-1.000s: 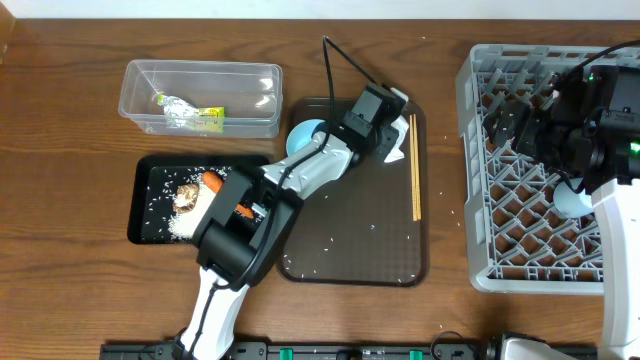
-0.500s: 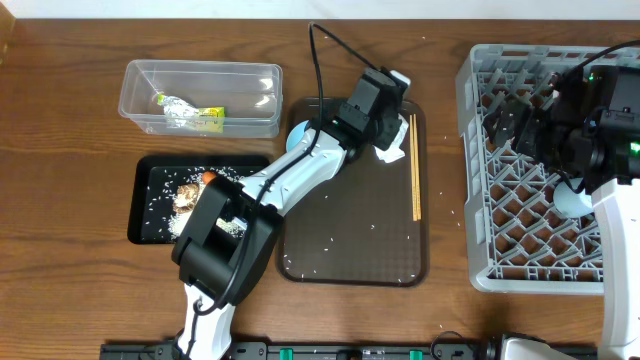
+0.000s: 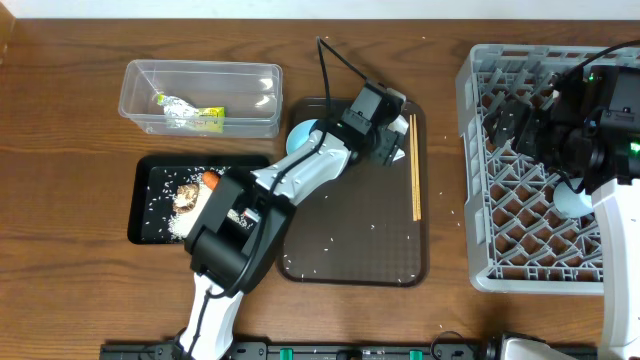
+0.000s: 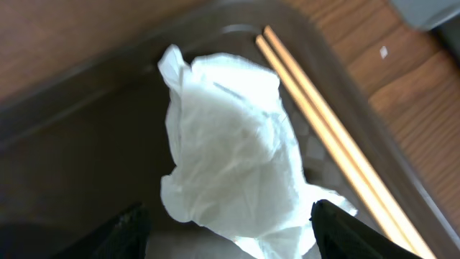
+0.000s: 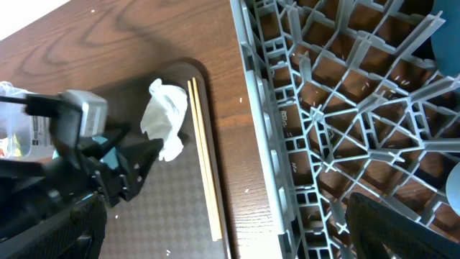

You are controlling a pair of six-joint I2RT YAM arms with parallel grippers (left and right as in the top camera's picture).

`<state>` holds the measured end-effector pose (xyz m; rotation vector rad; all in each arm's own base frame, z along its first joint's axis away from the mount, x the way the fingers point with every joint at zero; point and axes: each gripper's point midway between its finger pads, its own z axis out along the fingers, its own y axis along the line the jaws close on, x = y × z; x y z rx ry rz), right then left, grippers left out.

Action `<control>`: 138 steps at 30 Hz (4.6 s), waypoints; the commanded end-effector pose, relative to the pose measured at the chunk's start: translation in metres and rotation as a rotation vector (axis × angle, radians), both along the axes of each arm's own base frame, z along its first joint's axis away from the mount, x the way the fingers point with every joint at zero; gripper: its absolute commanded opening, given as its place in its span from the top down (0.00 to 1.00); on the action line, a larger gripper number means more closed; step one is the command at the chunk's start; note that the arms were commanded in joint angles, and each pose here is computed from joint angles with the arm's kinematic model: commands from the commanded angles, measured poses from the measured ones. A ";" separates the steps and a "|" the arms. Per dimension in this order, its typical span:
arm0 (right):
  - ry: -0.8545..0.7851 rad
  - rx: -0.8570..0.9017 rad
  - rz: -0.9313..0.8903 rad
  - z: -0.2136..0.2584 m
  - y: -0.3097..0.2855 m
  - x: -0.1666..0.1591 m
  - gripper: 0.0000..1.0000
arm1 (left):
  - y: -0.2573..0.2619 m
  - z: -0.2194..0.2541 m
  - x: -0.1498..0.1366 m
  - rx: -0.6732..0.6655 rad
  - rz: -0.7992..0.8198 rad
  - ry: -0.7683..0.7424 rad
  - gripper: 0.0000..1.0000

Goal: Sort waste into correct bins and load items into the dishwasher rack
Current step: 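Lower the left gripper and grasp the white tissue, then carry the tissue left and drop it into the clear container, then retract the left gripper to the left side of the table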

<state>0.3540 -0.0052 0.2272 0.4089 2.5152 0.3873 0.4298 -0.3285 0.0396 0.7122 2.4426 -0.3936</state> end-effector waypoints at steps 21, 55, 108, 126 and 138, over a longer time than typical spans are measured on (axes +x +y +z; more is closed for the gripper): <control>-0.011 -0.004 -0.007 0.005 0.000 0.003 0.01 | -0.008 -0.037 0.007 0.027 -0.063 -0.027 0.31; -0.011 -0.004 -0.007 0.005 0.000 0.003 0.01 | 0.183 0.189 0.092 -0.204 0.688 -0.351 0.94; -0.011 -0.004 -0.007 0.005 0.000 0.003 0.01 | 0.381 0.125 0.019 -0.102 1.309 0.073 0.10; -0.011 -0.004 -0.007 0.005 0.000 0.003 0.01 | 0.372 0.297 -0.128 -0.281 1.276 -0.181 0.05; -0.011 -0.004 -0.006 0.005 0.000 0.003 0.01 | 0.373 0.280 -0.152 -0.209 1.297 -0.091 0.02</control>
